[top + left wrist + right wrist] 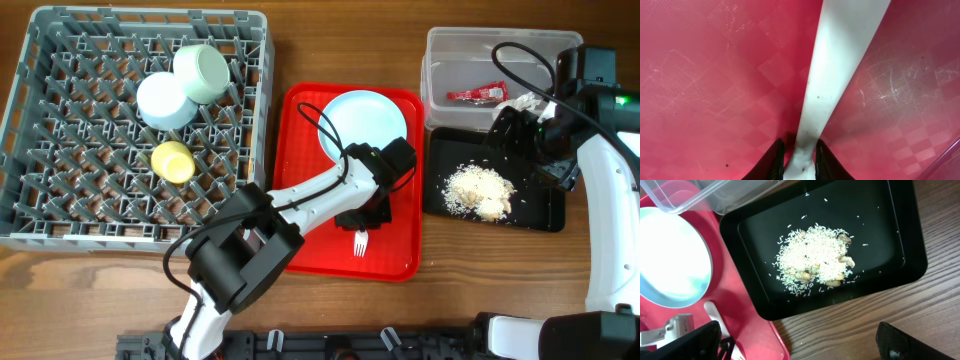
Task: Sort waste into correct bins and load items into the dishwasher rack
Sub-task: 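Reach the left gripper to the white plastic fork on the tray, then grasp the white fork with the left gripper and lift it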
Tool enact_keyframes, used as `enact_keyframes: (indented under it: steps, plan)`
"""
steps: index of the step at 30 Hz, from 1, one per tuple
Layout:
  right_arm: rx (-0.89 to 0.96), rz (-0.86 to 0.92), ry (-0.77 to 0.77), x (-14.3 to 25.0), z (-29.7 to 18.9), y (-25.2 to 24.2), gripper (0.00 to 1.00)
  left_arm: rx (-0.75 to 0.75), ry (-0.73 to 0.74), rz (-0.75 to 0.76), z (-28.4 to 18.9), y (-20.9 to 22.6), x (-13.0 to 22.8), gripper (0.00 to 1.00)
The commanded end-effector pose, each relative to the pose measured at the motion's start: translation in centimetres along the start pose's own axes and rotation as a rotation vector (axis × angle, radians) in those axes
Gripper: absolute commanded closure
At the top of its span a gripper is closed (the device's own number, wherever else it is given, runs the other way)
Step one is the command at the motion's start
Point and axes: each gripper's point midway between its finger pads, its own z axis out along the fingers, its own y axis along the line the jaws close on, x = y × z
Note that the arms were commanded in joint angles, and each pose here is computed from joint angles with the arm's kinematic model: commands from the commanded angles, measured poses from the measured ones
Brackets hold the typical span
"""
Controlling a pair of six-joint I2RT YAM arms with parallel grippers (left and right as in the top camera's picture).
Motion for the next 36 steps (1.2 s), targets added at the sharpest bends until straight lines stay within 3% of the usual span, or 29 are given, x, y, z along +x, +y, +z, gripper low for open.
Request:
enact_keyframes:
  steps: [1,4,9,25,30,32,36]
  plan:
    - [0.013,0.007,-0.013,-0.2,-0.3,-0.3,0.00,-0.025,0.040,-0.020,1.5,0.8,0.2,0.78]
    - [0.013,0.007,-0.013,-0.2,-0.3,-0.3,0.00,-0.027,0.043,-0.040,1.3,1.4,-0.3,0.79]
    - [0.013,0.007,-0.013,-0.2,-0.3,-0.3,0.00,-0.028,0.059,-0.064,1.1,2.0,-0.6,0.96]
    - [0.013,0.008,-0.013,-0.2,-0.3,-0.4,0.00,-0.013,0.064,-0.072,-0.1,2.2,-0.4,0.96]
    - [0.013,0.007,-0.014,-0.2,-0.3,-0.3,0.00,-0.010,0.099,-0.069,-1.0,2.4,0.6,0.77]
    - [0.013,0.007,-0.014,-0.2,-0.3,-0.3,0.00,-0.011,0.110,-0.068,-1.1,2.4,0.9,0.63]
    - [0.013,0.008,-0.014,-0.2,-0.3,-0.3,0.00,-0.009,0.115,-0.036,-1.1,2.0,1.5,0.58]
